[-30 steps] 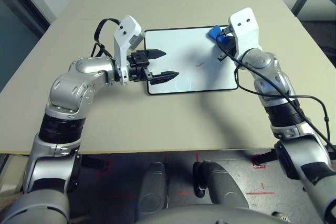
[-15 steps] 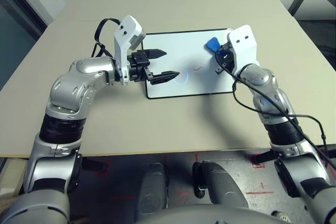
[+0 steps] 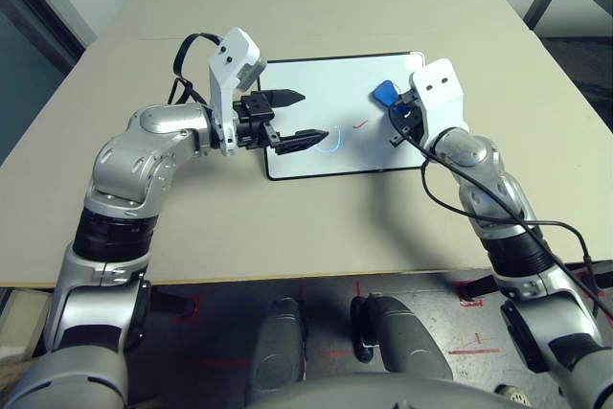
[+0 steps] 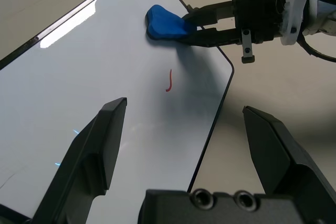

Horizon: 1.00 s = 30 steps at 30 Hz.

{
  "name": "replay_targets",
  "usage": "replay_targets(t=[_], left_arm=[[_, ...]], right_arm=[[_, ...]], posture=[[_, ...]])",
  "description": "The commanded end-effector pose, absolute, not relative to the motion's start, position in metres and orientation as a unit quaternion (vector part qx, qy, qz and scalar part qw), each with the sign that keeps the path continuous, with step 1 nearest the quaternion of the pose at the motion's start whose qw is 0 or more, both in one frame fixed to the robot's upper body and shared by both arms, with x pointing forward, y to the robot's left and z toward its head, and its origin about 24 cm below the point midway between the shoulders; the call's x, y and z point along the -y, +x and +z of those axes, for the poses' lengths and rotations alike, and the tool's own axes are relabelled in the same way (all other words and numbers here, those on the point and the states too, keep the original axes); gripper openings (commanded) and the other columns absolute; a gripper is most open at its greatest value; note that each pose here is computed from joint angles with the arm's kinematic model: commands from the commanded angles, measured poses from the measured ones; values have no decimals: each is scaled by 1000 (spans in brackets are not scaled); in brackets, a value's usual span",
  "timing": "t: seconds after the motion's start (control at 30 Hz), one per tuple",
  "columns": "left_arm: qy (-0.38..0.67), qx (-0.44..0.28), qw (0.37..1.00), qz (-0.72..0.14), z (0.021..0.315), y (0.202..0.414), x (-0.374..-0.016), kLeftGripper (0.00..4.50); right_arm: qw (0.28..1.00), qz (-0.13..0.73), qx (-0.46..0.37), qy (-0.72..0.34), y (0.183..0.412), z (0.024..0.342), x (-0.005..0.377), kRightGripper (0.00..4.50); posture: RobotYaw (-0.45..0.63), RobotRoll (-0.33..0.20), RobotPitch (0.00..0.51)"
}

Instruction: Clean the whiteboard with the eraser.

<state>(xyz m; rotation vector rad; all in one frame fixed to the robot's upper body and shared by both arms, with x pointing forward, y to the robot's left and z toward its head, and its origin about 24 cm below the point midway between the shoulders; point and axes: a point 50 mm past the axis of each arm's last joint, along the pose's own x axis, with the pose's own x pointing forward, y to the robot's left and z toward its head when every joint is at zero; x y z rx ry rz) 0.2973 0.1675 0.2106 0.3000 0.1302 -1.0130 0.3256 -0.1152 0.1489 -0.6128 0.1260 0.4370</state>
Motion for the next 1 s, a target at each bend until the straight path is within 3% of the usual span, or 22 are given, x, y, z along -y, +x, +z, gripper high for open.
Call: replay_targets(t=[0.03, 0.37, 1.0], left_arm=[[144, -61, 857, -492, 210, 297, -164, 4500], [143, -60, 857, -492, 209, 297, -163, 4500], [145, -61, 857, -491, 208, 297, -165, 4500]], right_arm=[[921, 221, -143, -286, 325, 117, 118, 689], [943, 175, -89, -268, 343, 149, 128, 671], [952, 180, -24, -245, 345, 187, 112, 671]], posture=[[13, 0, 166], [12, 0, 160], [15, 0, 162]])
